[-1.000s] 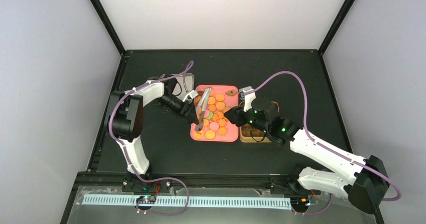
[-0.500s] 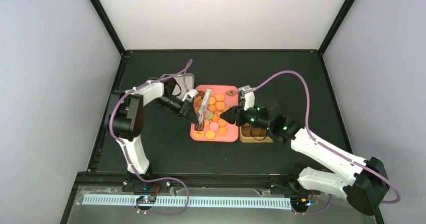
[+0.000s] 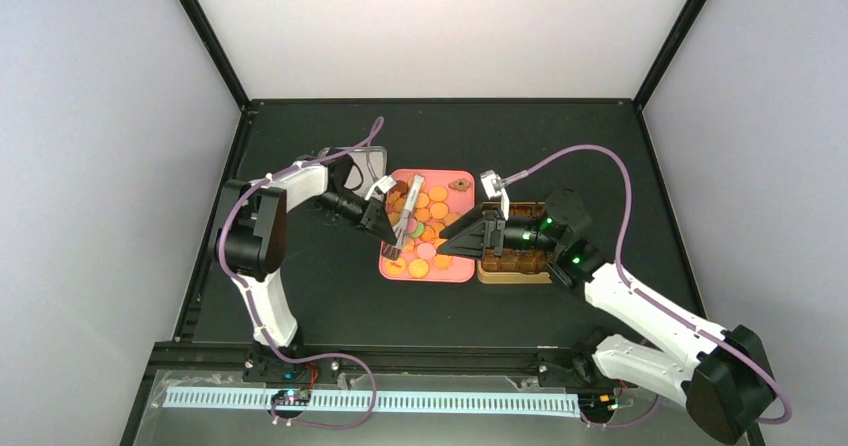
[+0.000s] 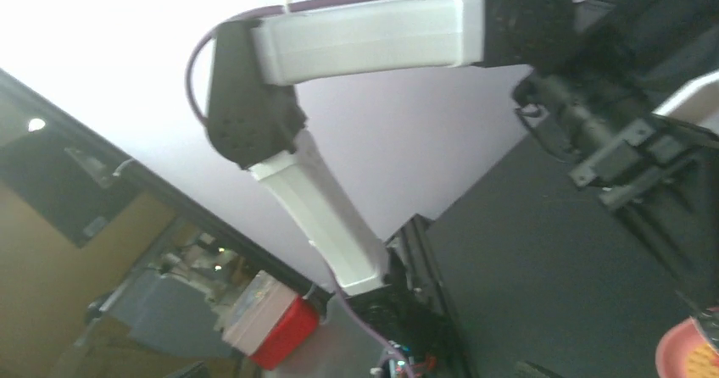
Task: Pack the cookies
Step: Pick up the clamp from the plate, then put down the clamp on the plate.
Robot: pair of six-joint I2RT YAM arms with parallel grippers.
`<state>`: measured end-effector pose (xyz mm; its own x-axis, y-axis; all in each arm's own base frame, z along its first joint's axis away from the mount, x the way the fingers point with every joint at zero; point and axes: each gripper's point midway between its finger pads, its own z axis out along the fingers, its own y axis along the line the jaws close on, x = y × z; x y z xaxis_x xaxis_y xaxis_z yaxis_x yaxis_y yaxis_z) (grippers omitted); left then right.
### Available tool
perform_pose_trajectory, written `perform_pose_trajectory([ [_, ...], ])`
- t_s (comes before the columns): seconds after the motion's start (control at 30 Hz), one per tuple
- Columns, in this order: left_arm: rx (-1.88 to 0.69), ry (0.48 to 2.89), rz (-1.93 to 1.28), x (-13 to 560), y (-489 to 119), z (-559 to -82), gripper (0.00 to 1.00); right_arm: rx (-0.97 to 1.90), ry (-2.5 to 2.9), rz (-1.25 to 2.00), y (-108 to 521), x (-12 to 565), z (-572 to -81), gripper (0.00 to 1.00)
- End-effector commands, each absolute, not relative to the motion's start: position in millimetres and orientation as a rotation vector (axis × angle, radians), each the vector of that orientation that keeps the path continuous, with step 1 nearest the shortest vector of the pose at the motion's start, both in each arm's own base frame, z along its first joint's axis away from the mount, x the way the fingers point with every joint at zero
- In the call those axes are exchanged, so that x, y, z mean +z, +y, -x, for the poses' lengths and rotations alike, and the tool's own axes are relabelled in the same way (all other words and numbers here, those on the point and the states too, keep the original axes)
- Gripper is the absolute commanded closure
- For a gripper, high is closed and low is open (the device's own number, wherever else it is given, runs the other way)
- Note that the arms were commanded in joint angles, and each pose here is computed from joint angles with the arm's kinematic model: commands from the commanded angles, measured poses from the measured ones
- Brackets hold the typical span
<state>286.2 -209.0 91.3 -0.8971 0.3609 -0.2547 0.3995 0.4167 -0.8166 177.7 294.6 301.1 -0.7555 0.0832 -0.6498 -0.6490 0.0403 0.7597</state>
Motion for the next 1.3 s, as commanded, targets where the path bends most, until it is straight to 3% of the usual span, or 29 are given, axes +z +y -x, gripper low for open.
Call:
perform_pose_trajectory([
  [0.0, -1.528, 2.550, -0.755, 95, -219, -290, 0.83, 1.839, 1.730, 0.590, 290, 339, -166, 0.03],
  [0.23, -1.469, 2.531, -0.831, 92, -222, -285, 0.98, 1.893, 1.883, 0.260, 283, 331, -182, 0.01],
  [0.7, -1.409, 2.497, -0.959, 97, -236, -272, 0.98, 2.079, 1.814, 0.084, 274, 364, -177, 0.00],
  [0.9, -1.353, 2.513, -1.004, 90, -240, -268, 0.89, 2.032, 1.847, 0.044, 271, 357, -181, 0.00],
  [1.13, -1.280, 2.529, -1.060, 84, -244, -266, 0.69, 1.995, 1.880, 0.058, 273, 350, -182, 0.00],
  [1.27, -1.164, 2.534, -1.138, 79, -246, -263, 0.67, 1.921, 1.921, 0.084, 273, 345, -184, 0.00],
])
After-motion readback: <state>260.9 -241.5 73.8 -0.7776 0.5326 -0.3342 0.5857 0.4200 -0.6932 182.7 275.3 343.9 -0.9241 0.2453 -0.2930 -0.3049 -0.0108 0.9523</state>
